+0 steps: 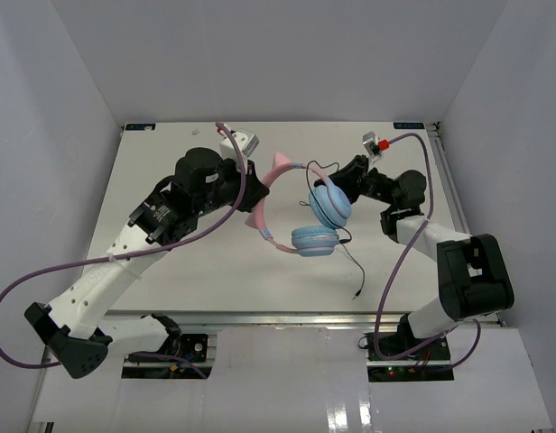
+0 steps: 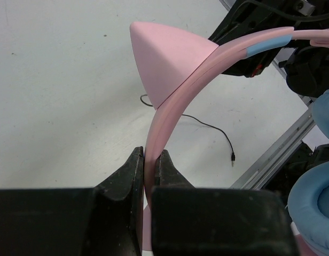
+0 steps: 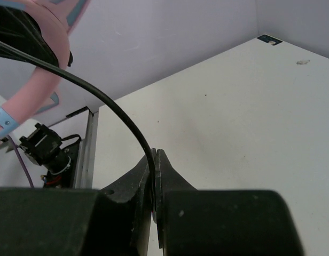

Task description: Wrap the headphones

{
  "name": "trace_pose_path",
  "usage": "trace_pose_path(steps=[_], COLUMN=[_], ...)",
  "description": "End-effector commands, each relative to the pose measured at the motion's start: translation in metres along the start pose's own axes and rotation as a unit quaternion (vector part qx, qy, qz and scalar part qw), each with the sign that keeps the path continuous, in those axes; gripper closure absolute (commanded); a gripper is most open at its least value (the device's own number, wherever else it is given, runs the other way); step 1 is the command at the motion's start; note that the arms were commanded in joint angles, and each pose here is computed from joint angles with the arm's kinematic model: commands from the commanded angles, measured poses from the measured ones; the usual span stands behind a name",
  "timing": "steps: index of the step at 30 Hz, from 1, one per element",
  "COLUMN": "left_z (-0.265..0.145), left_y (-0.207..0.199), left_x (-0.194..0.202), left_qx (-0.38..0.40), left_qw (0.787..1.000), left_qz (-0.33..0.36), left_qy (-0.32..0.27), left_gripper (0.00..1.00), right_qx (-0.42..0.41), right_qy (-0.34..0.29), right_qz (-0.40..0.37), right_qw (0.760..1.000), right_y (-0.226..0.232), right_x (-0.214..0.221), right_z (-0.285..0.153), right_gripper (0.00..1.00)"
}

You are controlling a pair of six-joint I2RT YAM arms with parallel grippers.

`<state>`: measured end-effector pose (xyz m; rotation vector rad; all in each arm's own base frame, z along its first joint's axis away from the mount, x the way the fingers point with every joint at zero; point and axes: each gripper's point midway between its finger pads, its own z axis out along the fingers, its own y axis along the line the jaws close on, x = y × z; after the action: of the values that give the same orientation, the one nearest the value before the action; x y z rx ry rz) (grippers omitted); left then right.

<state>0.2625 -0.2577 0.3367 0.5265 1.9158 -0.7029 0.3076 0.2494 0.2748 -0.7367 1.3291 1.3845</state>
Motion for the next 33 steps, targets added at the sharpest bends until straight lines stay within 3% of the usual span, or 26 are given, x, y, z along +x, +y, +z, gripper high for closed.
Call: trace_pose_path(steps=[1, 8, 23, 33], left_z=[-0.019, -0.014, -0.011, 0.022], left_y=[-0.023, -0.044, -0.047, -0.036], left_x=[-0.039, -0.042, -0.068, -0.014], left_qx=[0.045, 0.103, 0.100, 0.090], left_qw=[0.996, 0.991, 0.986, 0.993], left_qz=[-0.025, -0.043, -0.081, -0.074], left_qy=[-0.072, -0.067, -0.105, -0.030], left_gripper=[1.00, 1.00, 1.00, 1.00], right_qx=[0.011, 0.028, 0.070, 0.119], right_qy=[0.032, 0.074, 0.115, 0.094], right_qz=[-0.046, -0.041, -0.039, -0.099], right_qw=[0.998, 0.996, 0.990, 0.983], right_y=[-0.004, -0.015, -0.035, -0.036], right_x=[0.013, 0.030, 0.056, 0.018], right_z=[0.009, 0.020, 0.010, 0.008], right_gripper=[0.92, 0.92, 0.92, 0.92])
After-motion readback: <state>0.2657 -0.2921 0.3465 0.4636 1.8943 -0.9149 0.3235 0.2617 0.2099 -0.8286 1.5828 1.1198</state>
